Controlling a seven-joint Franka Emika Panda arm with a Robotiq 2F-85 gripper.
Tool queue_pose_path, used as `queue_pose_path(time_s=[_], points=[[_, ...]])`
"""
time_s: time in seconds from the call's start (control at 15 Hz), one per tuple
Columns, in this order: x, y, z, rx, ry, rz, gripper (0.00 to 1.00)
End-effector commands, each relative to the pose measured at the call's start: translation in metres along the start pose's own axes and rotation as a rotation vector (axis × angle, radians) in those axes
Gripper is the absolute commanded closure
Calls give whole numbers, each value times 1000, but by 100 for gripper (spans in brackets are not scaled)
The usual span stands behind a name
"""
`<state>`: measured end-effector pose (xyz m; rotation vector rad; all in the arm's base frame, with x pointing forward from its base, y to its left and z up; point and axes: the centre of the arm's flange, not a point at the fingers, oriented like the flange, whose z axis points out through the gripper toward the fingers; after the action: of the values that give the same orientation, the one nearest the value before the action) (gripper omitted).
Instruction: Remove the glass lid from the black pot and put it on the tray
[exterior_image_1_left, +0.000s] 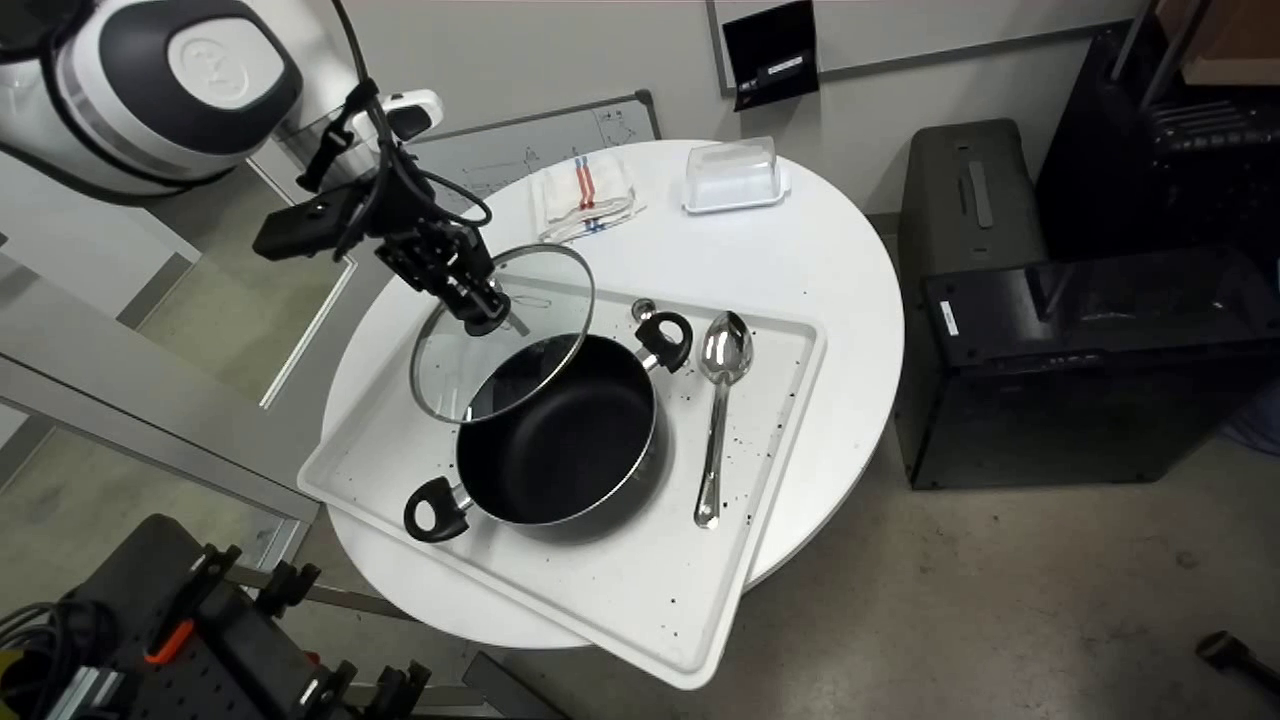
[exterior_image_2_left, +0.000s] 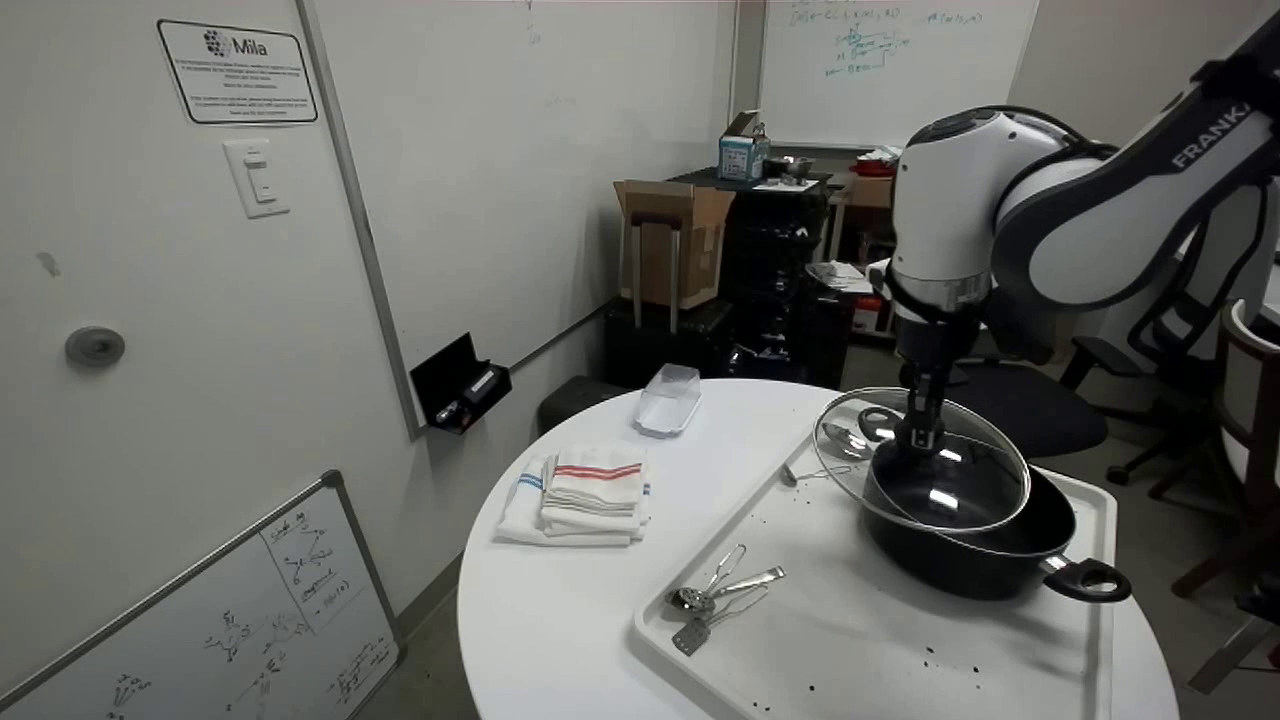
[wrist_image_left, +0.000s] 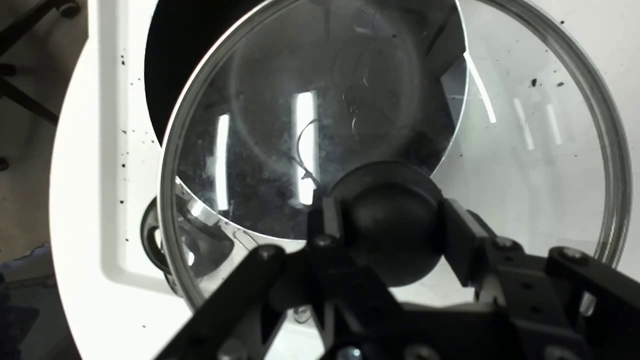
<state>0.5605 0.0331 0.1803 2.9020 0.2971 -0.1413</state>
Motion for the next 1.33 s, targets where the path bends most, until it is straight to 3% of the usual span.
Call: queue_pose_path(time_s=[0.0, 0.67, 1.27], points=[[20, -29, -4, -46, -1, -118, 75], [40, -111, 12, -96, 17, -416, 75], [24, -180, 29, -131, 8, -653, 75]])
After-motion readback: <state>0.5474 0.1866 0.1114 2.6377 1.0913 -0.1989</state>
